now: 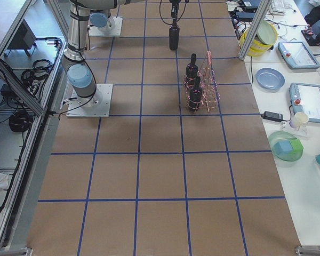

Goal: Place wine into wine basket
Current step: 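Lift the bottle with the right gripper and carry it over the copper rack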

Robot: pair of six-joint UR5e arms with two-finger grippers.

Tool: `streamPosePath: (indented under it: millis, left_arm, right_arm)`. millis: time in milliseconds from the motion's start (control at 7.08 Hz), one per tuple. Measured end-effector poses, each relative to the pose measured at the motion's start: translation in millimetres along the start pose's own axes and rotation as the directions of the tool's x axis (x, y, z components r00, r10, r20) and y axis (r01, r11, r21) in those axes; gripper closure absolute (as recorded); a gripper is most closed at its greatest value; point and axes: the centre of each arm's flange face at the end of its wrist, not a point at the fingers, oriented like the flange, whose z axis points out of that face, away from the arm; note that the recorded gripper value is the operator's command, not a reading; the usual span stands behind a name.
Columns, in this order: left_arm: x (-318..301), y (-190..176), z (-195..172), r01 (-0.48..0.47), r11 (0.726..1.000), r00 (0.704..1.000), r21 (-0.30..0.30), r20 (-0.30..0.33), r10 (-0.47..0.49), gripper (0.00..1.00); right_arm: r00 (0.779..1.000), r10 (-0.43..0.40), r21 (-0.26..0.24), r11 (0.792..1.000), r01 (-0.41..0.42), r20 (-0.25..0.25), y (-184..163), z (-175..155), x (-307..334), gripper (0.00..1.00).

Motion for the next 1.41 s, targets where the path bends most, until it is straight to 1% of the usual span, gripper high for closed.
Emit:
streamPosePath:
  millis: [283, 424, 707, 989, 1130, 1272, 1413]
  left_arm:
    - [-0.2, 0.0, -0.1, 0.000, 1.000, 1.000, 0.000, 0.000, 0.000, 0.00]
    - [-0.2, 0.1, -0.3, 0.000, 1.000, 1.000, 0.001, 0.000, 0.000, 0.00]
    - [0.0, 0.4, -0.5, 0.000, 1.000, 1.000, 0.001, 0.000, 0.000, 0.00]
    - [0.5, 0.4, -0.6, -0.001, 1.000, 1.000, 0.001, -0.001, 0.001, 0.00]
    - [0.9, 0.4, -0.7, -0.002, 1.000, 1.000, 0.002, -0.001, 0.002, 0.00]
    - [1.2, 0.4, -0.7, -0.002, 1.000, 1.000, 0.003, -0.001, 0.002, 0.00]
    - [1.4, 0.5, -0.7, 0.000, 1.000, 1.000, 0.002, -0.002, 0.000, 0.00]
  right_arm:
    - [1.000, -0.017, 0.007, 1.000, 0.017, 0.002, -12.9, -28.8, 24.0, 0.90]
    - [0.999, -0.039, -0.006, 0.999, 0.039, -0.006, -25.0, -50.3, 50.5, 0.90]
    - [0.995, -0.102, -0.057, 0.993, 0.102, -0.013, -55.3, -94.6, 123.8, 0.90]
    - [0.987, -0.154, -0.106, 0.983, 0.149, -0.039, -75.1, -132.3, 202.5, 0.90]
    - [0.981, -0.182, -0.118, 0.978, 0.174, -0.060, -83.8, -147.8, 240.7, 0.90]
    - [0.974, -0.210, -0.119, 0.973, 0.200, -0.082, -92.9, -159.0, 272.6, 0.89]
    - [0.969, -0.229, -0.113, 0.969, 0.219, -0.087, -102.6, -166.2, 295.7, 0.89]
